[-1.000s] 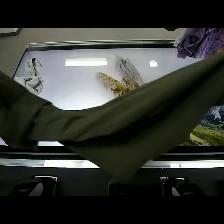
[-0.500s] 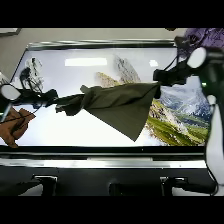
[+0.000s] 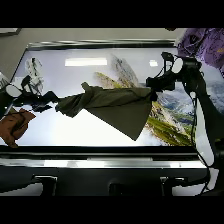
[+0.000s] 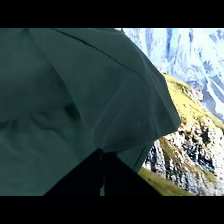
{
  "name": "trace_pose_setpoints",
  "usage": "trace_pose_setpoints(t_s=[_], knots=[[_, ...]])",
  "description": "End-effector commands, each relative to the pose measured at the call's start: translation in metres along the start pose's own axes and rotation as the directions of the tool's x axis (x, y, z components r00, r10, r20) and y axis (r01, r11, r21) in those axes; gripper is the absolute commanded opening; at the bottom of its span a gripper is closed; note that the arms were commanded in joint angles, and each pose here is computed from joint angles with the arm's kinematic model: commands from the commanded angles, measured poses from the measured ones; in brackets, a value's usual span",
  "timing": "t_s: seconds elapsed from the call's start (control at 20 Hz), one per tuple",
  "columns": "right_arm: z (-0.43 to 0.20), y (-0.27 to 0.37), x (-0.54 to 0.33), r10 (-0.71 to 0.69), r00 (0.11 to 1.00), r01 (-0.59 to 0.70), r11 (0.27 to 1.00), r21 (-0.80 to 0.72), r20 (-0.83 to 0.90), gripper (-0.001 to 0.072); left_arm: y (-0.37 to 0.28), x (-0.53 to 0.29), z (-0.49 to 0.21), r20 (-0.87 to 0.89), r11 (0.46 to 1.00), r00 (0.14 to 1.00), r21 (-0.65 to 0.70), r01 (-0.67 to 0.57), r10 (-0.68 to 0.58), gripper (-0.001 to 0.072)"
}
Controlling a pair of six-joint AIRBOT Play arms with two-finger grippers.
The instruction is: Fold the clothes and pants, and hang the long-sleeved shirts on hangers.
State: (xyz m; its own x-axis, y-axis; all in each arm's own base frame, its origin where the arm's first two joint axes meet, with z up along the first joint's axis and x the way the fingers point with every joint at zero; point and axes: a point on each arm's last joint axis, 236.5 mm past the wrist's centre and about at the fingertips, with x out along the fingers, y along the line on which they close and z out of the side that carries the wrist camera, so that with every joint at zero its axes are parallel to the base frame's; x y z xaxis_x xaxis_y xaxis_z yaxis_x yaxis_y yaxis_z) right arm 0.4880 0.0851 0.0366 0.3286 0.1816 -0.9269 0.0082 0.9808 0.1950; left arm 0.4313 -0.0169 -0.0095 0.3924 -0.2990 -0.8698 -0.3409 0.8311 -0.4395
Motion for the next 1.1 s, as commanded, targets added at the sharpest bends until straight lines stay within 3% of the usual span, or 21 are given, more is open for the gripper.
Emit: trace_pose_setpoints(t_s=[0.0,0.2,0.4,1.05], knots=[[-0.014,-0.001,-0.004,-0.005,0.998,0.005,1.000,-0.001,-0.058,0.0025,0.007,-0.025,-0.009,-0.002,0.990,0.991,-0.051,0.133,-0.133,0.0686],[-0.014,-0.001,-0.004,-0.005,0.998,0.005,1.000,-0.001,-0.058,0.0025,-0.005,0.005,-0.071,-0.101,0.937,0.946,-0.203,0.284,-0.309,0.0684],[-0.015,-0.001,-0.004,-0.005,0.998,0.005,1.000,-0.001,-0.058,0.0026,-0.009,0.043,-0.101,-0.091,0.943,0.957,-0.222,0.250,-0.275,0.0681],[-0.021,-0.001,-0.005,-0.008,0.996,0.008,1.000,-0.001,-0.084,0.0026,-0.015,0.086,-0.057,0.015,0.946,0.975,-0.241,0.218,-0.221,0.0675]])
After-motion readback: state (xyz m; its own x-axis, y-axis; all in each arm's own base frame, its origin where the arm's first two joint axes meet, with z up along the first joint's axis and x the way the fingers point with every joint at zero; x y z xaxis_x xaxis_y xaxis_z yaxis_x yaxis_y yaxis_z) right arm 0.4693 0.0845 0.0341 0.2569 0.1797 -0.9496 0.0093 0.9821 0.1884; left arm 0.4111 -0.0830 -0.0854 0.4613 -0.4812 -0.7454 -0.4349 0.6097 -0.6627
